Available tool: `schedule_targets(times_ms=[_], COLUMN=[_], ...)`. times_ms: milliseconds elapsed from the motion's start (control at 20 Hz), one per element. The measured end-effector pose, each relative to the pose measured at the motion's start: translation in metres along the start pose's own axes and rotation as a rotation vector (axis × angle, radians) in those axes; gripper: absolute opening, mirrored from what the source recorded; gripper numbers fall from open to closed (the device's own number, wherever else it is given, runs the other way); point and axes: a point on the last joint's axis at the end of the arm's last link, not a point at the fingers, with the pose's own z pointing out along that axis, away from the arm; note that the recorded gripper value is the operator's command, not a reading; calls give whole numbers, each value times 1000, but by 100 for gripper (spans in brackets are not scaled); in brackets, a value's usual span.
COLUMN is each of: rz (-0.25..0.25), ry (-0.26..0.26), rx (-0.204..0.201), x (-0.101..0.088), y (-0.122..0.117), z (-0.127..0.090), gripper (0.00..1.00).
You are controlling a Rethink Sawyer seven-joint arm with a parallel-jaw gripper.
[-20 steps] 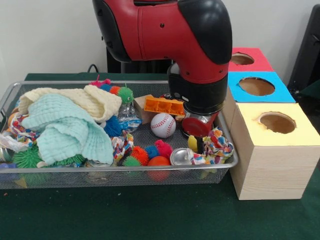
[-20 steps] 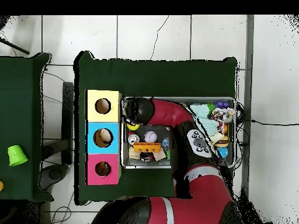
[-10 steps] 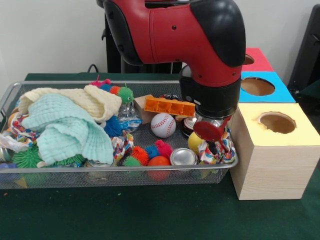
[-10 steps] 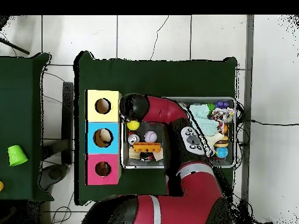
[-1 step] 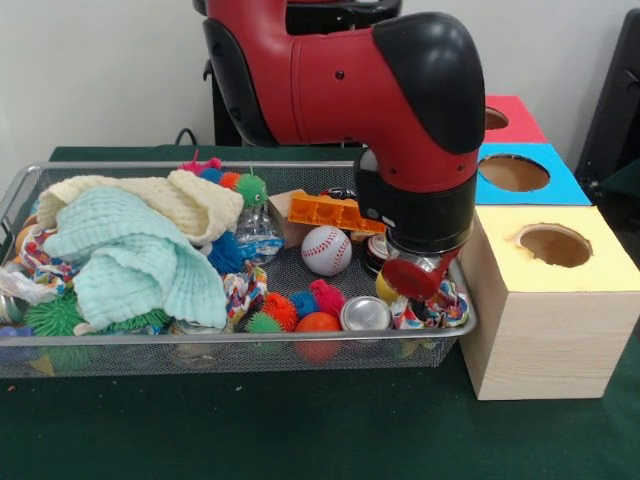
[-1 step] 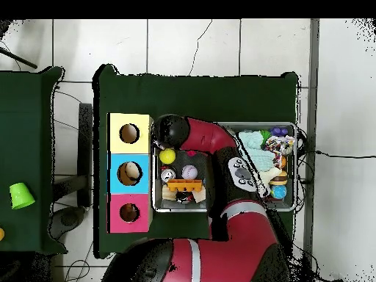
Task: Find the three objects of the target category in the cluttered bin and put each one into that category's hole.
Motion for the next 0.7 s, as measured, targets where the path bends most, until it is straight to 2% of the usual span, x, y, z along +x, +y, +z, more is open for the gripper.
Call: schedule_targets(times_ms=[50, 100, 700], rz=[5, 9, 29], ry=[-3, -6, -18], rx=[-1, -2, -10], x=[0, -1, -1], y=[-1, -2, -5], z=[1, 2, 6], gripper=[100, 0, 0])
